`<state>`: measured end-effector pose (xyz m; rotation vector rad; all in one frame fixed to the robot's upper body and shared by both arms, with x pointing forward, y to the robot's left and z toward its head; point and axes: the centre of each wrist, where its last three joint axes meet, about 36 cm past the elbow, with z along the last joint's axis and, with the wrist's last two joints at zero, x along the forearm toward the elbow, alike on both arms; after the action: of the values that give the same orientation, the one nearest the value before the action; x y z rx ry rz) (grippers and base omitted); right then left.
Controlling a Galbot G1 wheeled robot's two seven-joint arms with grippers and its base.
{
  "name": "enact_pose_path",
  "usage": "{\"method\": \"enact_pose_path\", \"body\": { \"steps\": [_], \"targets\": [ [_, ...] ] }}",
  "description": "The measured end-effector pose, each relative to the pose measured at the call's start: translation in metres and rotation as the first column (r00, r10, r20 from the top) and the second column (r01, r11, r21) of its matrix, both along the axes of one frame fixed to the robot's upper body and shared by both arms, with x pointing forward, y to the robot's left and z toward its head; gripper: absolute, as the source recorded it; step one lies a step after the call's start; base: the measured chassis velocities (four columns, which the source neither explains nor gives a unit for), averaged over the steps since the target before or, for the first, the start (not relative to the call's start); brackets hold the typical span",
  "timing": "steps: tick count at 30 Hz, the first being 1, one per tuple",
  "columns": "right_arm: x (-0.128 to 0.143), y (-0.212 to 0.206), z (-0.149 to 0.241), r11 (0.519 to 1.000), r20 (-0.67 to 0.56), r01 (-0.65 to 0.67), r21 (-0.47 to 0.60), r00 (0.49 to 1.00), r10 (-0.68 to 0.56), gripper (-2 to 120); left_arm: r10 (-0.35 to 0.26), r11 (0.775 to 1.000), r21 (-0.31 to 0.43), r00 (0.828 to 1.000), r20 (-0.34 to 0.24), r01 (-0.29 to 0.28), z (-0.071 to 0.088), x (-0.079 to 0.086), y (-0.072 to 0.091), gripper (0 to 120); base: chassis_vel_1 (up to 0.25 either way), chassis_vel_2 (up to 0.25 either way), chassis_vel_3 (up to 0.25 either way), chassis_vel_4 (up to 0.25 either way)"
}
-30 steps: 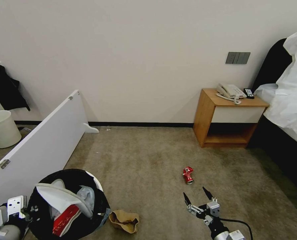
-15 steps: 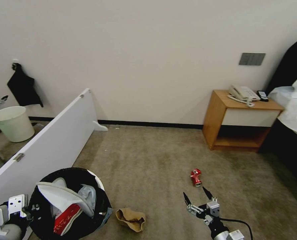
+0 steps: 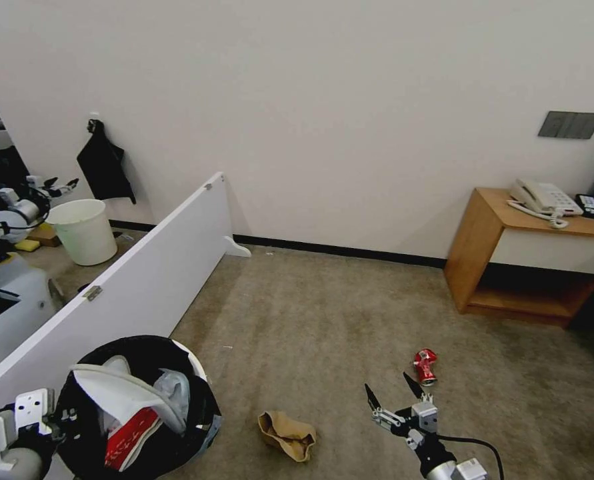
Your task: Pick up the trash bin, then pick up the garbage from the floor and place it into the trash bin.
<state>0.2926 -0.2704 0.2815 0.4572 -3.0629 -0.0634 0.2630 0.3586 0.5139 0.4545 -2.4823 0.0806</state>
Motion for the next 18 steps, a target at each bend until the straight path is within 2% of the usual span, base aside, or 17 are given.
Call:
{"method": "enact_pose_path", "body": {
  "steps": [6,10,12,13,15,18],
  "targets": [
    [0.019,0.0,-0.005,0.999,0.011,-0.05,-0.004,0.999,0.05,100,-0.004,1.0,-0.01,1.0,0.017,0.005,0.005,-0.001,-0.002,0,0.0,0.0,0.0,0.0],
    [0.039,0.002,-0.008,0.994,-0.034,-0.108,-0.029,0.994,0.107,100,-0.009,1.0,-0.022,1.0,0.025,0.009,0.008,-0.004,-0.002,0,0.0,0.0,0.0,0.0],
    [0.056,0.006,-0.013,0.983,-0.075,-0.172,-0.069,0.983,0.167,100,-0.013,0.999,-0.029,1.0,0.025,0.014,0.008,-0.007,-0.003,0,0.0,0.0,0.0,0.0],
    [0.056,0.006,-0.013,0.983,-0.075,-0.172,-0.069,0.983,0.167,100,-0.013,0.999,-0.029,1.0,0.025,0.014,0.008,-0.007,-0.003,0,0.0,0.0,0.0,0.0],
    [0.077,0.01,-0.016,0.969,-0.105,-0.226,-0.101,0.971,0.216,100,-0.022,0.999,-0.032,0.999,0.029,0.023,0.009,-0.009,-0.006,0,0.0,0.0,0.0,0.0],
    [0.092,0.014,-0.015,0.958,-0.128,-0.263,-0.118,0.96,0.248,100,-0.03,0.999,-0.031,0.999,0.034,0.031,0.011,-0.01,-0.008,0,0.0,0.0,0.0,0.0]
  ]
}}
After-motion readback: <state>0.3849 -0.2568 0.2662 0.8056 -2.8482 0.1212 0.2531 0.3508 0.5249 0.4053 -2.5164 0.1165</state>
